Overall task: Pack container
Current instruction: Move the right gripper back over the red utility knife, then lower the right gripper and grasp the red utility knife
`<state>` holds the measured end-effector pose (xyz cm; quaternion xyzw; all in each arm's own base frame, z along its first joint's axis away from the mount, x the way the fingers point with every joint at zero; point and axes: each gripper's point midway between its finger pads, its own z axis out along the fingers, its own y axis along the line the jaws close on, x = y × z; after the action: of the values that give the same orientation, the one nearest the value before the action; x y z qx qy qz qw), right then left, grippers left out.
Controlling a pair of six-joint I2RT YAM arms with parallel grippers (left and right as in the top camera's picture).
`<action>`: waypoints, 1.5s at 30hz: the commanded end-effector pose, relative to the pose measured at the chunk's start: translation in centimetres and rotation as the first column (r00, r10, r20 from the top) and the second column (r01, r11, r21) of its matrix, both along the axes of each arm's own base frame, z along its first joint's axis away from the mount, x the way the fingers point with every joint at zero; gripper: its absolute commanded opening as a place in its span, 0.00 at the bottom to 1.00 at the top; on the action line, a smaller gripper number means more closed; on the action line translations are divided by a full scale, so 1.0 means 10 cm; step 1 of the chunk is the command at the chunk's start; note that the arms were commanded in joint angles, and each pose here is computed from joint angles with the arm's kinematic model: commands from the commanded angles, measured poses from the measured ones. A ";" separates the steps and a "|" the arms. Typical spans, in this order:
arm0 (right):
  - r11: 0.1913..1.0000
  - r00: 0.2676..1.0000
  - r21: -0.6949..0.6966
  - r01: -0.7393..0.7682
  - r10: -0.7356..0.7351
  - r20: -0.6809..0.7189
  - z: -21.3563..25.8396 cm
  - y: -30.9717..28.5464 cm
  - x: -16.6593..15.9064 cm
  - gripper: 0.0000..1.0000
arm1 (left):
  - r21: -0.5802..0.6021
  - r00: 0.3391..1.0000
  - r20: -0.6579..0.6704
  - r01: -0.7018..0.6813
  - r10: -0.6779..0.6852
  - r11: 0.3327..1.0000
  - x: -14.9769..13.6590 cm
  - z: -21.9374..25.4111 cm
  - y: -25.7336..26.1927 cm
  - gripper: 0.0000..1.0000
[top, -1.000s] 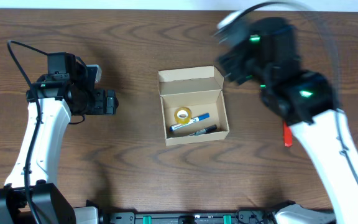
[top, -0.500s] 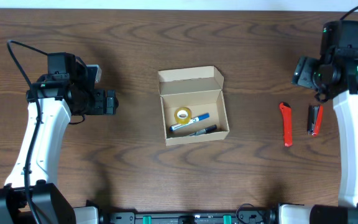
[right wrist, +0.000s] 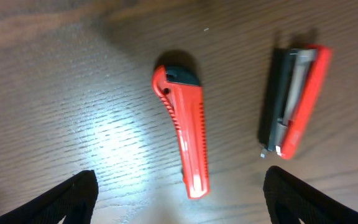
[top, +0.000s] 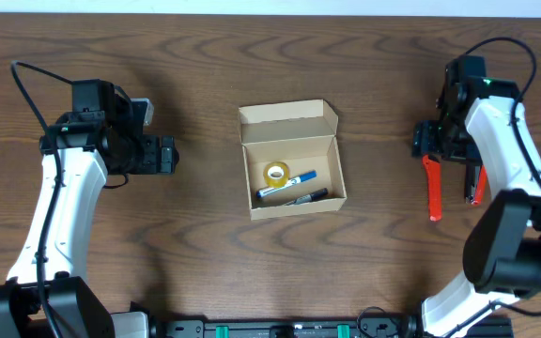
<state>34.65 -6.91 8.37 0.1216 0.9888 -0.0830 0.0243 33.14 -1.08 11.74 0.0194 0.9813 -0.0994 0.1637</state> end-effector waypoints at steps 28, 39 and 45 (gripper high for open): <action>0.979 0.977 0.202 0.024 0.020 -0.211 -0.70 -0.10 -0.26 0.75 | 0.000 1.000 0.016 -0.013 0.013 1.000 0.00 0.06 0.00 0.95; 0.975 0.961 0.211 -0.067 0.120 -0.250 -0.78 -0.11 -0.41 0.80 | -0.003 1.000 0.014 -0.020 0.020 1.000 0.00 0.06 0.00 0.95; 0.977 0.963 0.193 -0.095 0.139 -0.229 -0.82 -0.16 -0.36 0.79 | -0.003 1.000 0.013 -0.020 0.020 1.000 0.00 0.05 0.00 0.96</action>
<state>31.31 -8.10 0.71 0.0699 0.9927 -0.0005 -0.0987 33.21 -1.08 11.76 0.0162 0.9811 -0.0998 0.1649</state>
